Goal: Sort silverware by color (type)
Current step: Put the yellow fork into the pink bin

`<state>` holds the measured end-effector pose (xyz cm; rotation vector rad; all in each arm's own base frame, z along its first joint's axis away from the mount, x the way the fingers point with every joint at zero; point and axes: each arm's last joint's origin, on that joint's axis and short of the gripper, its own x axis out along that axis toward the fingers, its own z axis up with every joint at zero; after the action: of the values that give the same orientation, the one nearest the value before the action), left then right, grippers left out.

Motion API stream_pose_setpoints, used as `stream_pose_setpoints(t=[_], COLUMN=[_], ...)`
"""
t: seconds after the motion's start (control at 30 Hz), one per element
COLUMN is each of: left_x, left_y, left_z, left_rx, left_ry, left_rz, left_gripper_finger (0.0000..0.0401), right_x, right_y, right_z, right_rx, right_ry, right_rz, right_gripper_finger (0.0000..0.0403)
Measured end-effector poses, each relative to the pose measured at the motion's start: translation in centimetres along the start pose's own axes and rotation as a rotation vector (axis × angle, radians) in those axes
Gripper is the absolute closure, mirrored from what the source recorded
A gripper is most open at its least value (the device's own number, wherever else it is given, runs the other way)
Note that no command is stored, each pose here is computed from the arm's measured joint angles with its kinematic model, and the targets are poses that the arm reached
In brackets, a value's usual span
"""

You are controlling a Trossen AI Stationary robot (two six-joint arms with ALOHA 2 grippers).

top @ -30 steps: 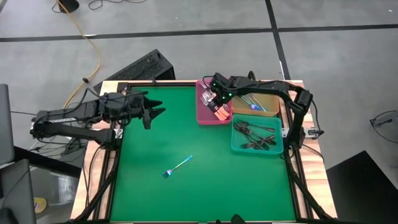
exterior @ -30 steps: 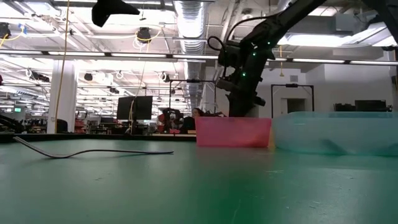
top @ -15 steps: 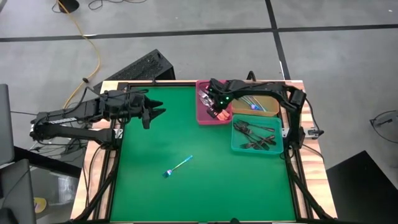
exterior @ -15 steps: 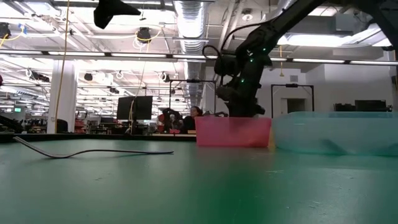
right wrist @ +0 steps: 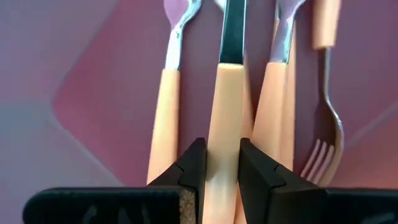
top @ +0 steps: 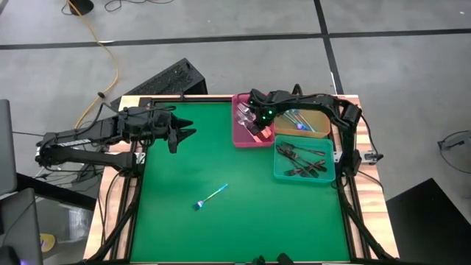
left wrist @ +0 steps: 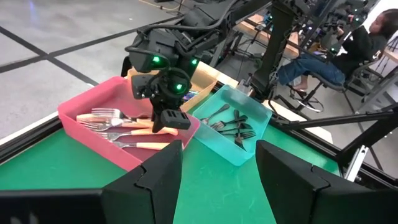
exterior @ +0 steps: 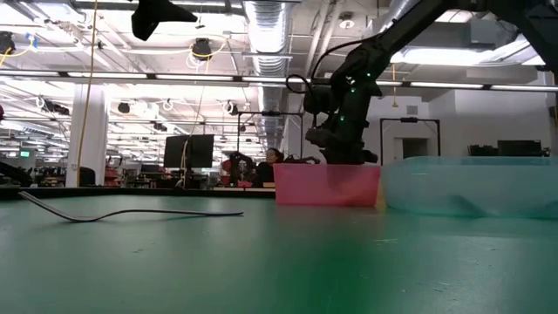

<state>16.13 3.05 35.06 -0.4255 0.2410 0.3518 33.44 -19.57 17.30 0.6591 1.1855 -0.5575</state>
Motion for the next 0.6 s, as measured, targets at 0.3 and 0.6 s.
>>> stream_pose_setpoints(t=[0.3,0.6], left_x=[0.0,0.0], left_y=[0.0,0.3], left_z=[0.0,0.1], left_rx=[0.024,0.021], left_ry=[-0.003,-0.009], left_rz=[0.009,0.025], left_gripper_finger=[0.0214,0.0214], right_x=[0.7,1.6], right_y=[-0.3,-0.2], right_z=[0.1,0.1], right_rx=[0.006,-0.001], right_ry=[0.01,0.023], right_rz=[-0.004,-0.021], right_gripper_finger=[0.0316,0.0309])
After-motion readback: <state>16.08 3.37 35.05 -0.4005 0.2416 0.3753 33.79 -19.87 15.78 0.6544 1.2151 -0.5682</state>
